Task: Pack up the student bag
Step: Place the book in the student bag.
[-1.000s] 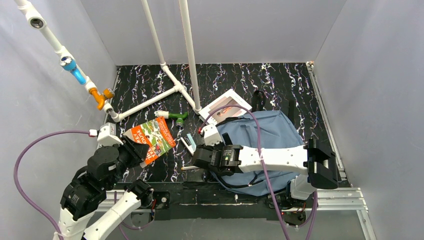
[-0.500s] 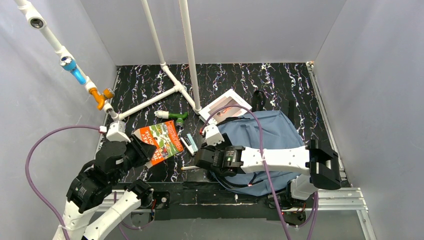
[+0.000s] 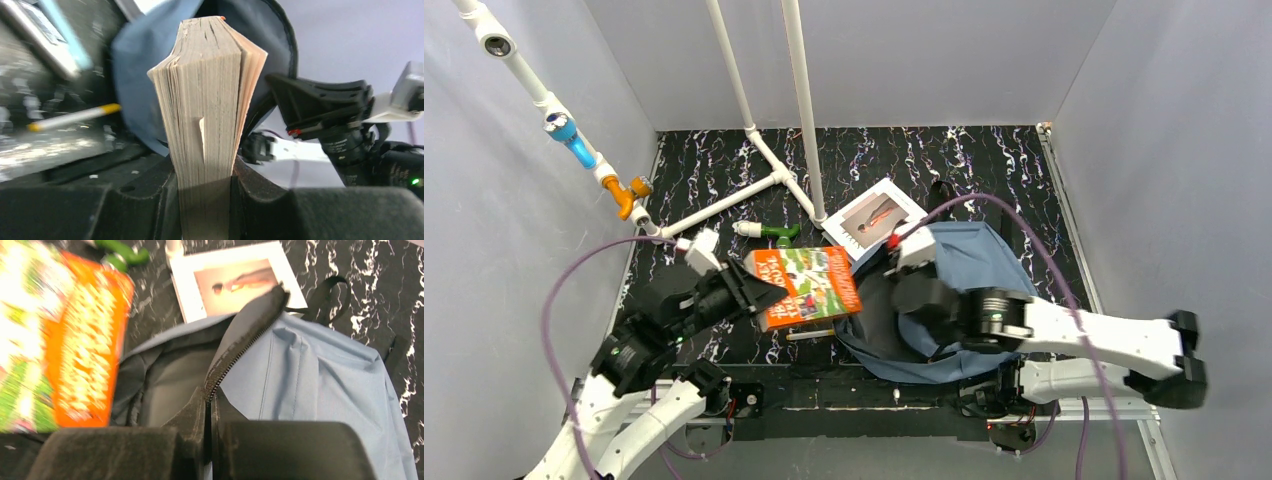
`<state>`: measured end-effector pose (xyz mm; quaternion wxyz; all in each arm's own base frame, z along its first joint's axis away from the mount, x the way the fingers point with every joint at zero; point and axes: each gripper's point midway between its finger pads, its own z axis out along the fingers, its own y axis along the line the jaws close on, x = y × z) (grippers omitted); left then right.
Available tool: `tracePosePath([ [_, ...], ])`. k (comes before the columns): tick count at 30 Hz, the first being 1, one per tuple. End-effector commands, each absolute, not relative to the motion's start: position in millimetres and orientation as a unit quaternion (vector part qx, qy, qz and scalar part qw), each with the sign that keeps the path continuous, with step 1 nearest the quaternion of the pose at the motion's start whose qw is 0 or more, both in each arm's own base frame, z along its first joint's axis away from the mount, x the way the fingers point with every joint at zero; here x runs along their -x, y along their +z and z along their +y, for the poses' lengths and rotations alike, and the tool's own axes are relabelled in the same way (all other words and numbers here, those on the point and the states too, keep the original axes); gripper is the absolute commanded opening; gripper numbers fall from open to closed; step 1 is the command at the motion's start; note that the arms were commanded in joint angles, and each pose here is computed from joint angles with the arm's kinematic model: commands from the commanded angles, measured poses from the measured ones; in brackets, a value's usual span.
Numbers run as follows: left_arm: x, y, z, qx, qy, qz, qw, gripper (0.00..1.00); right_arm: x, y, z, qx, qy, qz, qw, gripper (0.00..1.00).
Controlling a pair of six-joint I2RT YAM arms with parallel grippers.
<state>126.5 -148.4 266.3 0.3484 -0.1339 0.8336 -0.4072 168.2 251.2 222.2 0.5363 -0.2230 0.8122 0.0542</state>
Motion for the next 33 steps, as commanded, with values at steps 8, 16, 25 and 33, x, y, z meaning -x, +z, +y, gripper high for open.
tracePosePath([
  [8, -137.8, 295.5, -237.4, 0.106, -0.619, 0.747, 0.218, 0.0, -191.3, 289.1, 233.2, 0.185, 0.164, 0.779, 0.576, 0.01],
  [16, -176.0, 270.0, -259.9, 0.141, -0.588, 0.763, 0.229, 0.0, -191.2, 300.7, 226.5, 0.164, 0.181, 0.771, 0.588, 0.01],
  [25, -188.3, 242.0, -293.3, 0.131, -0.537, 0.802, 0.227, 0.0, -191.0, 345.4, 192.5, 0.088, 0.207, 0.745, 0.628, 0.01],
  [33, -203.2, 240.6, -339.1, 0.121, -0.562, 0.79, 0.212, 0.0, -187.8, 340.7, 192.8, 0.094, 0.213, 0.748, 0.621, 0.01],
])
